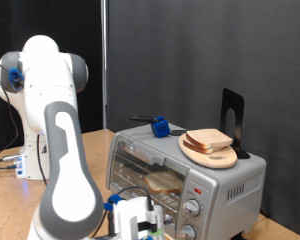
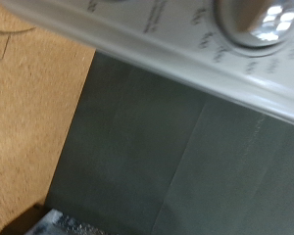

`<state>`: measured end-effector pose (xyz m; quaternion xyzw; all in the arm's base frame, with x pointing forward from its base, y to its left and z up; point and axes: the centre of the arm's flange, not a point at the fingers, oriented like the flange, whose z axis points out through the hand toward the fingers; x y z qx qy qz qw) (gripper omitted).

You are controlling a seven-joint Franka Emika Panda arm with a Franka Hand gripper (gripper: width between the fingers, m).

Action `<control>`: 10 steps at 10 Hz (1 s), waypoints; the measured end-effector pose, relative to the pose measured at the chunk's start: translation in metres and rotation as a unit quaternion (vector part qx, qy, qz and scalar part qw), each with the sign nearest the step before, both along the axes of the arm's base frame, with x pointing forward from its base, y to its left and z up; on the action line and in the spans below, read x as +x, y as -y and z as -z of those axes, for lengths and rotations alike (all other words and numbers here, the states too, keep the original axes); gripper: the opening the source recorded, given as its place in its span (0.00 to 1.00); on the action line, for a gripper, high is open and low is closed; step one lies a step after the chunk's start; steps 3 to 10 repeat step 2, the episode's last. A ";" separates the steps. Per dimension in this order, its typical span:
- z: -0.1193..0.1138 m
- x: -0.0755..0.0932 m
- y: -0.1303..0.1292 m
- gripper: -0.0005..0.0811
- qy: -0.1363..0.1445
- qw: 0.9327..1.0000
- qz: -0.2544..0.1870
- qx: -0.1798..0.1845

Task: Make a piece of toast with the oven

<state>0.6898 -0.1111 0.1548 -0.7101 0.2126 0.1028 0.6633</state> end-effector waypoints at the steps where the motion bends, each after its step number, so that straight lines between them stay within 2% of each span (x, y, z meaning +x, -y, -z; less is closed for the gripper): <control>1: -0.009 -0.002 0.015 0.99 -0.018 1.000 -0.011 -0.001; 2: -0.018 -0.004 0.030 0.99 -0.032 0.999 -0.021 -0.006; 10: -0.018 -0.004 0.030 0.99 -0.032 0.999 -0.021 -0.006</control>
